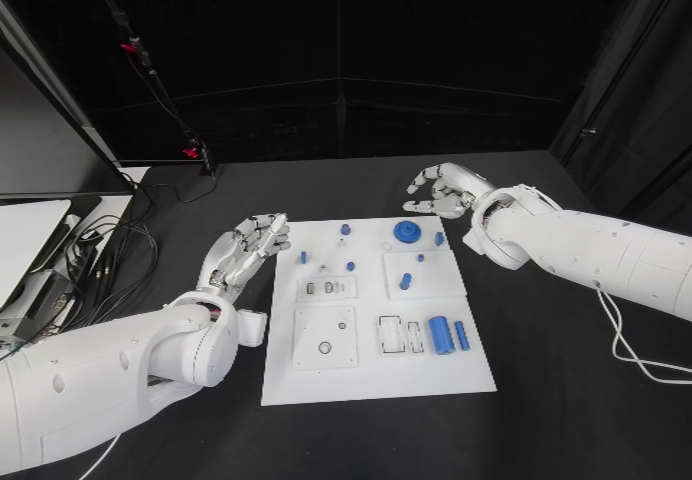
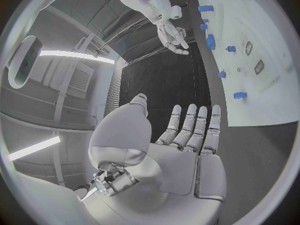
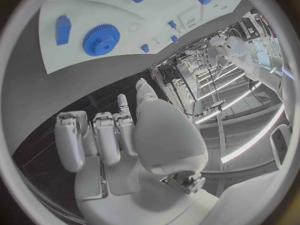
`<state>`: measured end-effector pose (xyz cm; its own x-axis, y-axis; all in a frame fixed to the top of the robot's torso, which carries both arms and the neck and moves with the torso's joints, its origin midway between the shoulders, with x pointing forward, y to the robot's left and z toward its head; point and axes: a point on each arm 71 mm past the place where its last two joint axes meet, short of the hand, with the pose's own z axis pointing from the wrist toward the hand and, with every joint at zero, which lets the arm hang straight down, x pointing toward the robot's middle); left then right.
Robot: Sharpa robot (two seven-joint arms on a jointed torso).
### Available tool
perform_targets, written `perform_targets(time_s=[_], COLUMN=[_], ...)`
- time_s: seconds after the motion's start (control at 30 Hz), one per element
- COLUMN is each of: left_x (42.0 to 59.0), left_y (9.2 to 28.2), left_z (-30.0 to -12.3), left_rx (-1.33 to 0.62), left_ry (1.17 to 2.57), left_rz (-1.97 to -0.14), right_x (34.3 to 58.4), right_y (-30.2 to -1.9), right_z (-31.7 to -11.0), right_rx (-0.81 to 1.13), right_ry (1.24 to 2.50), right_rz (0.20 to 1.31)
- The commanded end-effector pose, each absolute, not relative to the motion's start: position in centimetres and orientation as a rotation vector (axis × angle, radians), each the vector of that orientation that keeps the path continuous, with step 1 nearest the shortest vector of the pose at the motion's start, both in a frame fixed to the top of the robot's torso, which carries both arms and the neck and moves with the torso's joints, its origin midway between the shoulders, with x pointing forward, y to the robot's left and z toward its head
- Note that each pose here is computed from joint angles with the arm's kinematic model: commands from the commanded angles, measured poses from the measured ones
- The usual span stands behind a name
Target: Assemble the parts on the task board
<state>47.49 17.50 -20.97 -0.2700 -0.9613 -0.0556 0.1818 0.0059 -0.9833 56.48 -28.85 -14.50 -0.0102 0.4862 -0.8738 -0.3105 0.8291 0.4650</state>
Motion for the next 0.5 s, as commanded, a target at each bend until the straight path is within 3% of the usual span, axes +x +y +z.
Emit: perform_targets(time_s=[0.03, 0.5], left_x=[46.9, 46.9], left_y=[17.4, 17.4], left_z=[-19.3, -19.3], left_rx=[-0.741, -0.743], left_ry=[1.082, 1.084], left_rz=[-1.59, -1.592], right_x=[56.7, 57.1], right_y=[-28.8, -28.5], right_z=[-15.2, -16.4], right_rx=[0.085, 0.063], right_ry=[1.532, 1.603], right_rz=[0.545, 0.491])
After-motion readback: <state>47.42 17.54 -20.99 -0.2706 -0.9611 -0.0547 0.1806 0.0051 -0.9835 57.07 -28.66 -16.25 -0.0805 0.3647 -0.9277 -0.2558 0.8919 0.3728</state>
